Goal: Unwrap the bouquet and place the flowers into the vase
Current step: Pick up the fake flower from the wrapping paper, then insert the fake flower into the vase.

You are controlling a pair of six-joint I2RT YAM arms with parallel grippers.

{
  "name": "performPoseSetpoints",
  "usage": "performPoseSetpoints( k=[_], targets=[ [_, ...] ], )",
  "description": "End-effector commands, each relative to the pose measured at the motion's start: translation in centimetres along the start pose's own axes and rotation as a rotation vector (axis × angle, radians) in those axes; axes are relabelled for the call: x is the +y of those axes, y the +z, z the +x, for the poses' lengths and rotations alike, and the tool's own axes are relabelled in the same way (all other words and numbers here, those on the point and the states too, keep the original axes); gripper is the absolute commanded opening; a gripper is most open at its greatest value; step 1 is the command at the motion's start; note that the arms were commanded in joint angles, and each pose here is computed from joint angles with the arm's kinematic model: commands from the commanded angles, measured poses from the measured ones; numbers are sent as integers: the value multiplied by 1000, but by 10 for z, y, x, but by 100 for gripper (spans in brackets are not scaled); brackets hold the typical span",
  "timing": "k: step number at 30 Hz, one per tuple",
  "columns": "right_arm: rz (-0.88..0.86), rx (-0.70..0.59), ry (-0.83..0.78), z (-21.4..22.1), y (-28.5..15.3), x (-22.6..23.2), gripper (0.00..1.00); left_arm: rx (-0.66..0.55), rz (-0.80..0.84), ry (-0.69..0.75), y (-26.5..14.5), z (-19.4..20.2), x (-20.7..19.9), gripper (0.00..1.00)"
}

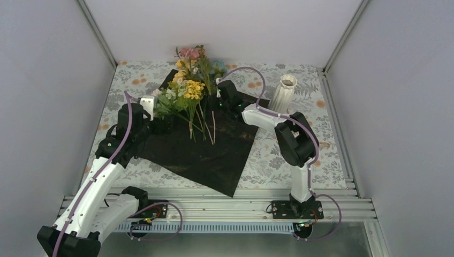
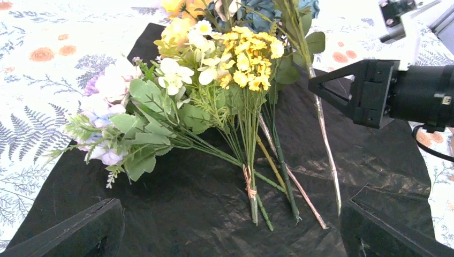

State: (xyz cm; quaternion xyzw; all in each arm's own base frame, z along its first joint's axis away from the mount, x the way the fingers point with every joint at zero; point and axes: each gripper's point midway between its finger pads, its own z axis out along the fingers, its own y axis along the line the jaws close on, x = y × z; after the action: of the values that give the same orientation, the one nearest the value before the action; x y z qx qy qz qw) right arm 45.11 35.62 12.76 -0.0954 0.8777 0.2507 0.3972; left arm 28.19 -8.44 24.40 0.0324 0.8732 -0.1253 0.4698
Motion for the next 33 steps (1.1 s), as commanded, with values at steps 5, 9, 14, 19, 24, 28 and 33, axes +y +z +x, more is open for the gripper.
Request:
performPoseSetpoints(
  k=[5, 9, 14, 19, 24, 28, 33],
  targets=[
    [-40, -164, 3, -45, -51, 24, 7, -11, 31, 8, 2, -1, -6, 100],
    [-34, -179, -3, -50, -63, 26, 7, -10, 50, 8, 1, -1, -9, 100],
    [-25, -185, -11, -56, -77, 29, 7, -10, 63, 10, 1, -1, -11, 99],
    [-110, -221, -28, -65, -106, 48, 7, -12, 123, 14, 0, -2, -22, 97],
    [-251, -287, -5, -81, -153, 81, 9, -22, 365, -12, -10, -4, -62, 87],
    [-372, -316, 33, -82, -185, 109, 9, -18, 640, -55, -26, -8, -104, 81],
    [-491, -336, 75, -79, -211, 140, 10, -23, 814, -61, -38, -14, -136, 78]
  ],
)
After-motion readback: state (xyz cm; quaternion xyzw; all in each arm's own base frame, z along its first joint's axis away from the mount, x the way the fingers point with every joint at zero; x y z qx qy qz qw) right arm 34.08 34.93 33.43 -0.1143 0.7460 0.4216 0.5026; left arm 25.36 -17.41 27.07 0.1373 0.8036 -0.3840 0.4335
